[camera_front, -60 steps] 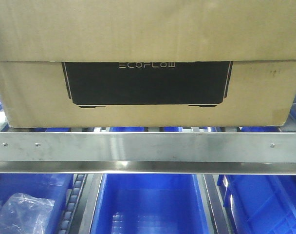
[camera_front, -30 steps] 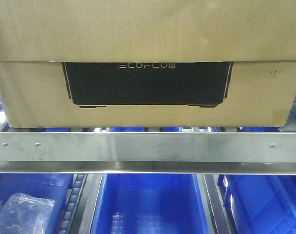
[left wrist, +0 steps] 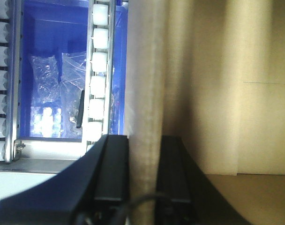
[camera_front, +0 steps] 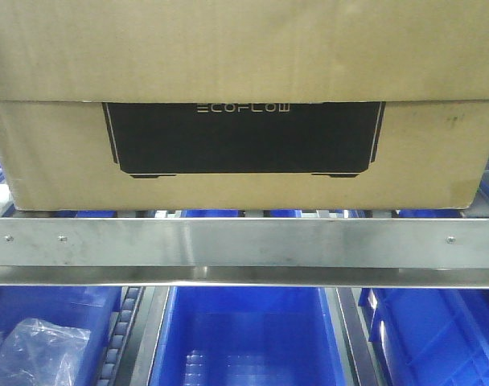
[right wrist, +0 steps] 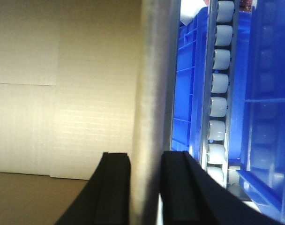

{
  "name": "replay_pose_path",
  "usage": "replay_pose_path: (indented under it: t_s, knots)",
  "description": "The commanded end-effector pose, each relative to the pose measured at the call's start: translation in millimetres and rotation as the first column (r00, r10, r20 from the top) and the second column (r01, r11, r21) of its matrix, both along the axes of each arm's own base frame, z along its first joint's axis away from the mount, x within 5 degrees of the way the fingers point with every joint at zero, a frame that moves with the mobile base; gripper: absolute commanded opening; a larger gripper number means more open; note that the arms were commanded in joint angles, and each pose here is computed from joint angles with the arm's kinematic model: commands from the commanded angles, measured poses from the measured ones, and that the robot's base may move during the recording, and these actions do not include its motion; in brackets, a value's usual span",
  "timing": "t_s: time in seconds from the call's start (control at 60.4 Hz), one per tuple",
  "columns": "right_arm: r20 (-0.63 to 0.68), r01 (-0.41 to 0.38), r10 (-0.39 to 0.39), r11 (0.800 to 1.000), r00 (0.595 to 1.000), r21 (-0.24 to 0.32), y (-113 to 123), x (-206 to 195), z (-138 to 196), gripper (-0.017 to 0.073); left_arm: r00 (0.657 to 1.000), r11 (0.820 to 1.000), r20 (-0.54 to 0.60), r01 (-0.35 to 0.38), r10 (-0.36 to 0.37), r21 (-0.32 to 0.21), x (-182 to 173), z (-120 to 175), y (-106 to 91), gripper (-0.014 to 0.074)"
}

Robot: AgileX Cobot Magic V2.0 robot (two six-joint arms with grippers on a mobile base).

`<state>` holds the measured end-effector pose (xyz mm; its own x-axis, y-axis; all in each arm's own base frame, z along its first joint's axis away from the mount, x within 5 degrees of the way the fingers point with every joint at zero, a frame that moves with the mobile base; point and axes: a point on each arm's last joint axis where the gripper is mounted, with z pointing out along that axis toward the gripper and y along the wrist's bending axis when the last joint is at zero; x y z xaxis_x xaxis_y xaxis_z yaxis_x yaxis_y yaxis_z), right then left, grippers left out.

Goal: Grab box from left shelf to table start

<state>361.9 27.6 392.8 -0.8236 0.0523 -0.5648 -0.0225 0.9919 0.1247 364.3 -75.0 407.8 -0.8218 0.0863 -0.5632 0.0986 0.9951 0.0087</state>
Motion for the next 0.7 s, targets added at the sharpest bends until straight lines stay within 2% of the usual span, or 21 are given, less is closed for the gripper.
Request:
replay_pose_path:
  t_s: [0.0, 0.083, 0.182, 0.497, 0.679]
  knots:
    - [0.102, 0.016, -0.019, 0.999, 0.995, 0.028, 0, -5, 23, 0.0026, 0.993, 0.997, 0.114, 0.01, -0.001, -0.081, -11, 27, -3.2, -0.0085]
    - [0.124, 0.044, -0.051, 0.998, 0.991, 0.054, 0, -4, 25, 0.0026, 0.991, 0.99, 0.112, -0.051, 0.066, -0.132, -11, 29, -2.9, -0.0085]
    - [0.164, 0.056, -0.067, 0.996, 0.984, 0.071, 0, -7, 33, 0.0026, 0.985, 0.985, 0.145, -0.066, 0.089, -0.161, -16, 37, -1.7, -0.0085]
    - [0.232, 0.056, -0.076, 0.995, 0.97, 0.088, -1, -38, 60, 0.0026, 0.973, 0.981, 0.207, -0.062, 0.1, -0.184, -42, 63, 4.6, -0.0085]
    - [0.25, 0.057, -0.078, 0.994, 0.965, 0.091, -3, -61, 61, 0.0026, 0.967, 0.98, 0.235, -0.056, 0.101, -0.192, -60, 73, 8.7, -0.0085]
